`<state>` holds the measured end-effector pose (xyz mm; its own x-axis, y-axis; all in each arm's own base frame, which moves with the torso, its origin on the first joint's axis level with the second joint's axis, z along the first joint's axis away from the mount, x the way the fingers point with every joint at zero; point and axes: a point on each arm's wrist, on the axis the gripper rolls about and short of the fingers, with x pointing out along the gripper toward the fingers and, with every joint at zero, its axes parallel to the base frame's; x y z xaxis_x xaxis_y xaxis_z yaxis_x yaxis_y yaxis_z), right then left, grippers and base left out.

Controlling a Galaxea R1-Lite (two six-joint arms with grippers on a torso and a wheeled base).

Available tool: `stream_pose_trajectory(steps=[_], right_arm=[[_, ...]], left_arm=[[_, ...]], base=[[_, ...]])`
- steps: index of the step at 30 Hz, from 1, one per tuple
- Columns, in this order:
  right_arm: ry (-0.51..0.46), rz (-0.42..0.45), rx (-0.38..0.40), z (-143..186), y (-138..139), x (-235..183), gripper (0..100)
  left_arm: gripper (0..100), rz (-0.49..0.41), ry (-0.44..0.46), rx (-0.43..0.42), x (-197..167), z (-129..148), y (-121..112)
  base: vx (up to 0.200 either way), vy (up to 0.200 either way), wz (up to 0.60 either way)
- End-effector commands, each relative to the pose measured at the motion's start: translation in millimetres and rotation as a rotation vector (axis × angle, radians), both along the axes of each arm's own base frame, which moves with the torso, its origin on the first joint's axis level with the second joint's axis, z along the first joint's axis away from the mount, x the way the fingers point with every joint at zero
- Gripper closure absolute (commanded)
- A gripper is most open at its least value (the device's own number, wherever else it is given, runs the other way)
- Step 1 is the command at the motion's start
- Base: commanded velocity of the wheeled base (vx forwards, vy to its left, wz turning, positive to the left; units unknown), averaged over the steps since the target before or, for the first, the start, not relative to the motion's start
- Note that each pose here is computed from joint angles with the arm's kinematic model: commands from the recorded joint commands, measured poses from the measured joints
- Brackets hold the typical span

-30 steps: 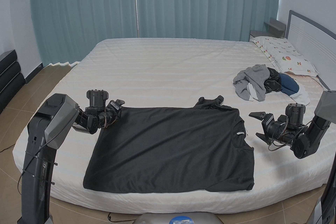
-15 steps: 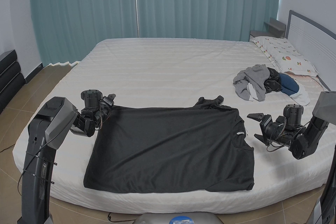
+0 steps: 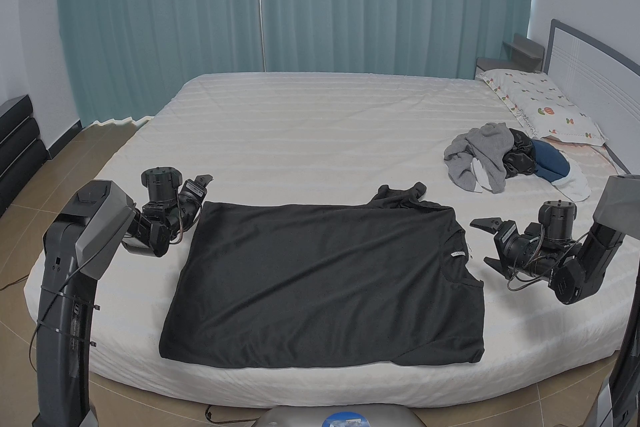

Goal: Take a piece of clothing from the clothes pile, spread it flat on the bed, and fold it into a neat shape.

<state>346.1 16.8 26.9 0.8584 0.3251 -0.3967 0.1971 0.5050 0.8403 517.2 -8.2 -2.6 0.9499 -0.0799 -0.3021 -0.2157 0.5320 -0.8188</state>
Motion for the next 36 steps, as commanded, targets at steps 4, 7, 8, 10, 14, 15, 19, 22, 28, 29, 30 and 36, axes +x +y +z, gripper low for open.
stream_pose_trajectory(steps=[4,7,8,10,14,15,19,22,28,29,30,36], right_arm=[[0.007,0.008,0.001,-3.2,2.2,1.1,0],[0.008,0.016,0.000,-3.8,4.9,1.0,0],[0.008,0.017,0.000,-3.8,5.4,0.9,0],[0.008,0.017,0.000,-3.8,5.4,0.9,0],[0.020,0.017,-0.001,-8.0,5.9,1.2,0],[0.020,0.017,-0.001,-8.0,5.9,1.2,0],[0.019,0.017,-0.001,-7.8,5.9,1.5,0],[0.019,0.019,-0.001,-7.8,6.5,1.5,0],[0.020,0.022,-0.001,-8.0,7.5,1.1,0],[0.020,0.022,-0.001,-8.0,7.5,1.1,0],[0.020,0.022,-0.001,-8.0,7.5,1.1,0],[0.020,0.022,-0.001,-8.0,7.5,1.1,0]], left_arm=[[0,-0.028,0.005,0.010,4.1,-9.4,-3.3],[0,-0.033,0.010,0.026,6.7,-17.1,-3.3],[0,-0.034,0.009,0.034,8.0,-19.4,-3.3],[0,-0.034,0.011,0.034,8.0,-20.2,-3.3],[0,-0.035,0.032,0.055,8.5,-25.4,-4.0],[0,-0.035,0.035,0.055,8.9,-25.7,-4.0],[0,-0.034,0.040,0.055,11.2,-26.7,-4.0],[0,-0.035,0.041,0.055,11.3,-27.3,-4.8],[100,-0.036,0.038,0.057,11.8,-27.2,-4.8],[100,-0.036,0.037,0.057,12.0,-26.8,-4.8],[100,-0.034,0.035,0.057,12.0,-26.7,-4.8],[100,0.041,-0.006,0.081,15.1,-21.7,-1.5]], base=[[0.000,0.000,0.00],[0.000,0.000,0.00],[0.000,0.000,0.00],[0.000,0.000,0.00],[0.000,0.000,0.00],[0.000,0.000,0.00],[0.000,0.000,0.00],[0.000,0.000,0.00],[0.000,0.000,0.00],[0.000,0.000,0.00],[0.000,0.000,0.00],[0.000,0.000,0.00]])
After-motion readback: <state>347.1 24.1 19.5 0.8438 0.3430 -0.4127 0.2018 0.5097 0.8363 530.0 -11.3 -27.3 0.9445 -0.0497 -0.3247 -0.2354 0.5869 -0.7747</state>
